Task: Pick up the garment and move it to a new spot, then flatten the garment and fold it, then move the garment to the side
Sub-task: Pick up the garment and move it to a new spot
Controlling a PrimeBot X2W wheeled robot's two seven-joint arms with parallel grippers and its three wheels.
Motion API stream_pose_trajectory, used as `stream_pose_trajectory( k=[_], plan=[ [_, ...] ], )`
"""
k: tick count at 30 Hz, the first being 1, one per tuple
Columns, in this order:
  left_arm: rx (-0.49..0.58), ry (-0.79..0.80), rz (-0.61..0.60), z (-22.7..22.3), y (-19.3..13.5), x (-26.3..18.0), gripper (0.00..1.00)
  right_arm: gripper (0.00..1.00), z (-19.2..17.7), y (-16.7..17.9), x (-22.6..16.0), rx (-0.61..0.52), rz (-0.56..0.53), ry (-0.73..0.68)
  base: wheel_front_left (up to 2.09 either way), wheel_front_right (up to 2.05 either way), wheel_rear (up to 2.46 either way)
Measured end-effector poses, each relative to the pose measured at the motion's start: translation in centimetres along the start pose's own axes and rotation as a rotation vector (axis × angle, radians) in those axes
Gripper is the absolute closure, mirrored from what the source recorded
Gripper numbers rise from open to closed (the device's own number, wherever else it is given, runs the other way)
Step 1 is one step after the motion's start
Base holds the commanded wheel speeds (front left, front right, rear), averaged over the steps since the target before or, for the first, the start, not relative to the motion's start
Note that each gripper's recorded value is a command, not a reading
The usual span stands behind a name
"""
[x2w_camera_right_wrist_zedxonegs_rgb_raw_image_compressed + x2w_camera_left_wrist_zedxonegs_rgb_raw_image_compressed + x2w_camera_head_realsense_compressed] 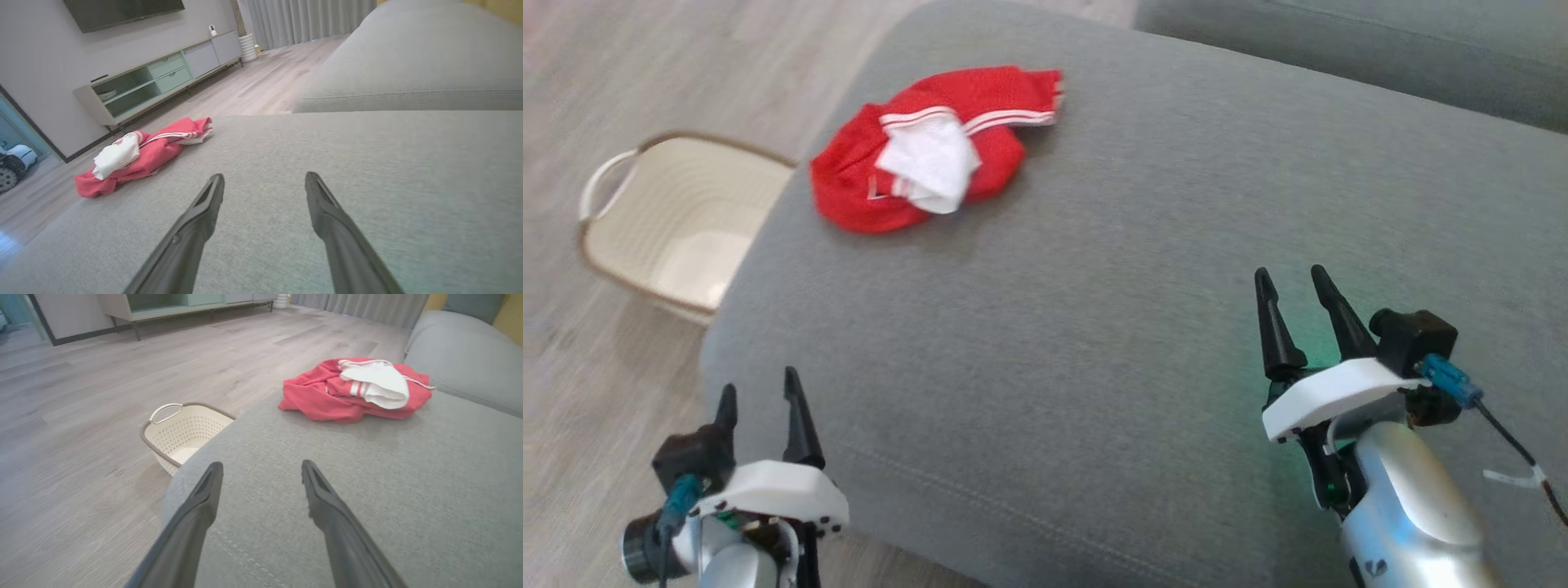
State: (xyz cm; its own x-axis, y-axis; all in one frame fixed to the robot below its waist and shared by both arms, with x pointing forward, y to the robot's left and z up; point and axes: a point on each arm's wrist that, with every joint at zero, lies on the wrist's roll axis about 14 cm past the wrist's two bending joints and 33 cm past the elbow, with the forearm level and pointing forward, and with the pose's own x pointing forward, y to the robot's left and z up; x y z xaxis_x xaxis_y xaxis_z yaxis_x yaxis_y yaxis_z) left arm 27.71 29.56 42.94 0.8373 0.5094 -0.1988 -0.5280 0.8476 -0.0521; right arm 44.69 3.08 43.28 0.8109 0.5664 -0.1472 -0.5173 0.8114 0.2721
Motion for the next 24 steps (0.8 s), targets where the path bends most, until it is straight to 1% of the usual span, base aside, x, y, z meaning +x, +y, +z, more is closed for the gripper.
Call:
stream_pose_trajectory(
  k=[3,6,10,17,21,24],
  plan=[
    [-0.018,-0.003,0.073,0.1,2.3,-0.6,0.00,0.00,-0.6,1.9,1.0,-0.003,0.054,0.018,0.00,0.00,0.00],
    [-0.035,0.003,0.123,-0.1,4.0,-1.4,0.00,0.00,-1.2,3.3,1.7,-0.003,0.096,0.035,0.00,0.00,0.00],
    [-0.050,0.026,0.153,-0.8,5.3,-2.2,0.00,0.00,-1.9,4.4,2.2,-0.009,0.132,0.052,0.00,0.00,0.00],
    [-0.079,0.067,0.118,-1.8,4.4,-1.1,0.00,0.00,-3.1,3.5,2.2,-0.014,0.122,0.073,0.00,0.00,0.00],
    [-0.087,0.046,0.076,-0.8,3.1,1.4,0.00,0.00,-3.3,2.3,2.2,-0.020,0.101,0.074,0.00,0.00,0.00],
    [-0.088,0.018,0.026,0.5,1.5,4.2,0.00,0.00,-2.6,1.5,2.7,-0.030,0.091,0.050,0.00,0.00,0.00]
  ],
)
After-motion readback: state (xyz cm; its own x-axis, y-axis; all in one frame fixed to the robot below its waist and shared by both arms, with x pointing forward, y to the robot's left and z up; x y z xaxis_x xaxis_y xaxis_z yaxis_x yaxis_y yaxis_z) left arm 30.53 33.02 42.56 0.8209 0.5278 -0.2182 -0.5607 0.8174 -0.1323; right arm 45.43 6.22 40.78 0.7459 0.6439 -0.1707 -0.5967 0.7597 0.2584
